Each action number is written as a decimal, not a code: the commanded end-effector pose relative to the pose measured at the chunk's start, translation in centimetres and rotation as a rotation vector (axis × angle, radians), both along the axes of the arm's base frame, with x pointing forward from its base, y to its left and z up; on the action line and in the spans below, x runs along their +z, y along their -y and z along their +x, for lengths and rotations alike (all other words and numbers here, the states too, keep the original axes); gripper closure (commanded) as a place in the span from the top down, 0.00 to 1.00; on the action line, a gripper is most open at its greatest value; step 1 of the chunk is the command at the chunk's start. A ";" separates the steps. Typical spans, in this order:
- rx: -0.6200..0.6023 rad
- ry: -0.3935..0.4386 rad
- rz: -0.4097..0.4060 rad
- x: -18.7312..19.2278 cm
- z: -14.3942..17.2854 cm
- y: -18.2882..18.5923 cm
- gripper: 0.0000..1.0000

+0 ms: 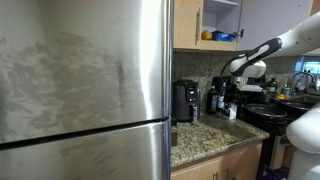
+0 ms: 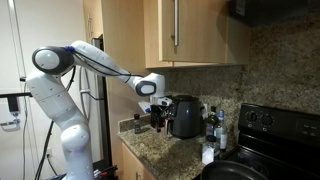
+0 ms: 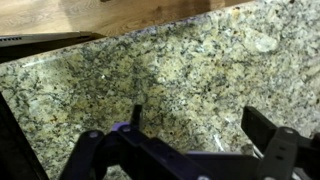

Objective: Put the salt on the bottom part of the cupboard drawer above it

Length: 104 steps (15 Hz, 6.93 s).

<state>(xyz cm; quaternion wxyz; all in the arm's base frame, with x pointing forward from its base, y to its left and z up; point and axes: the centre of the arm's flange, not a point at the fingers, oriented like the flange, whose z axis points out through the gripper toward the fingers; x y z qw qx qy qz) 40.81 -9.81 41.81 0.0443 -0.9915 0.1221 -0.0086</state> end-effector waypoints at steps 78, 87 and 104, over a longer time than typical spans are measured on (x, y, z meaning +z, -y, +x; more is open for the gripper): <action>-0.800 0.047 -0.269 0.0 15.1 16.7 0.37; -0.356 0.155 -0.422 7.9 4.8 8.3 0.37; -0.181 0.390 -0.413 18.1 -1.9 1.0 0.62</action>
